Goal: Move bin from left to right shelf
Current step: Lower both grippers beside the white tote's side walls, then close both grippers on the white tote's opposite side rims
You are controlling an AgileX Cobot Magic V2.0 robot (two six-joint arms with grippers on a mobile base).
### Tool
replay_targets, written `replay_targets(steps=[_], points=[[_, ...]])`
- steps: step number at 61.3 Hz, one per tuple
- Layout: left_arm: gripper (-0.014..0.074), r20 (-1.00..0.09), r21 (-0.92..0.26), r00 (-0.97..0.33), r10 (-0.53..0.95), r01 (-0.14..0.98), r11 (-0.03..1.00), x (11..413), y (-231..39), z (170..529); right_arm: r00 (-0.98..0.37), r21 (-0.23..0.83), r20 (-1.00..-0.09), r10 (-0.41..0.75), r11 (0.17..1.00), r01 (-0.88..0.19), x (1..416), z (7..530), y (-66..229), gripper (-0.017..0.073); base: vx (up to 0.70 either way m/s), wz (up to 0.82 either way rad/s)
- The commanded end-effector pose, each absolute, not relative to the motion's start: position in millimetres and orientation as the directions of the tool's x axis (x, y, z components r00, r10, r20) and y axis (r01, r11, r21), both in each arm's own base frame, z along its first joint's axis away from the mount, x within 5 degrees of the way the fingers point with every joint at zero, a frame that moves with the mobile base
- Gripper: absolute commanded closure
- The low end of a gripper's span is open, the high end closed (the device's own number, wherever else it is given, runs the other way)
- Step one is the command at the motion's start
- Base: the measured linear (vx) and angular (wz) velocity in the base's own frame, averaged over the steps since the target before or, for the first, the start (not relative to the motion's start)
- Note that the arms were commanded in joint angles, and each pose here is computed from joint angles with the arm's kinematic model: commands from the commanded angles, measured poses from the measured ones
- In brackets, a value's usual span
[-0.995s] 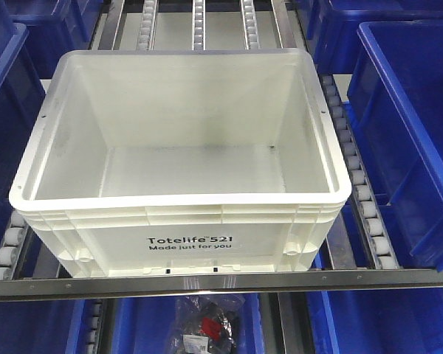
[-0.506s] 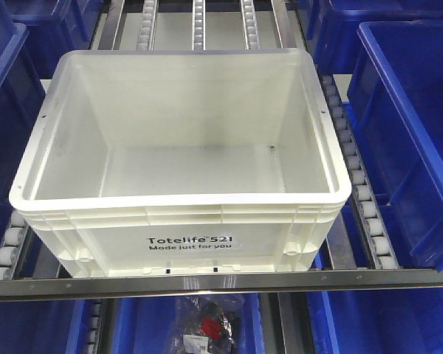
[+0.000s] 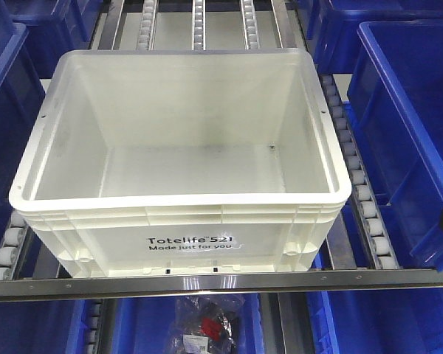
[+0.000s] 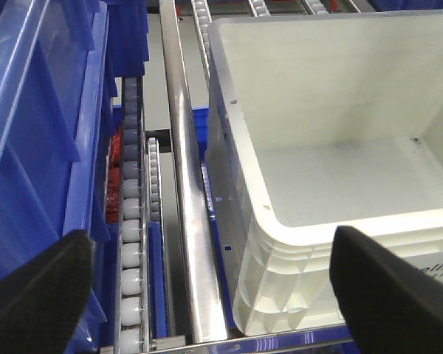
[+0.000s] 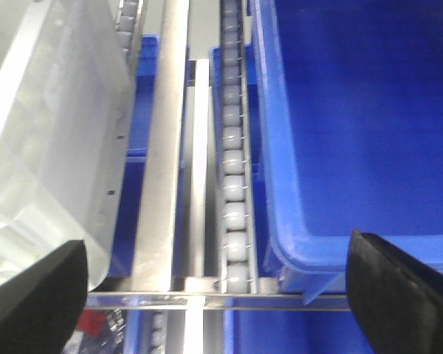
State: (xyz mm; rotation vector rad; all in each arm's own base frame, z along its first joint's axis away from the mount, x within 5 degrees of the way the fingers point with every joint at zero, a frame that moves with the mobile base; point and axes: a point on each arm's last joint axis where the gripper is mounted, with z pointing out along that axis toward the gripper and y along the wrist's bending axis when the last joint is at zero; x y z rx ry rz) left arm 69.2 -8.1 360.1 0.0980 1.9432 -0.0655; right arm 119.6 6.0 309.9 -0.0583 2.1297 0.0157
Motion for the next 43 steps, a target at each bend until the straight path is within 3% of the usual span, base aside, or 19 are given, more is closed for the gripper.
replay_targets(steps=[1,16,29,43], points=[[-0.0034,-0.955,0.001,-0.292,0.041,0.134,0.991,75,-11,374,-0.466,0.004,-0.884,-0.039,0.996,-0.089,128,323,11,-0.0158,0.0,0.0],[-0.0019,-0.885,0.066,-0.429,0.183,0.274,0.96,107,-25,369,-0.504,-0.03,-0.836,-0.219,0.934,-0.356,151,337,48,-0.0076,0.0,0.0],[-0.0013,-0.8,0.086,-0.569,0.188,0.201,0.976,170,-30,386,-0.558,0.009,-0.804,-0.204,0.935,-0.355,204,362,70,-0.0062,0.0,0.0],[0.0004,-0.724,0.045,-0.678,0.126,0.136,0.99,241,-42,372,-0.678,0.059,-0.714,-0.175,0.95,-0.307,267,366,89,-0.0056,0.0,0.0]])
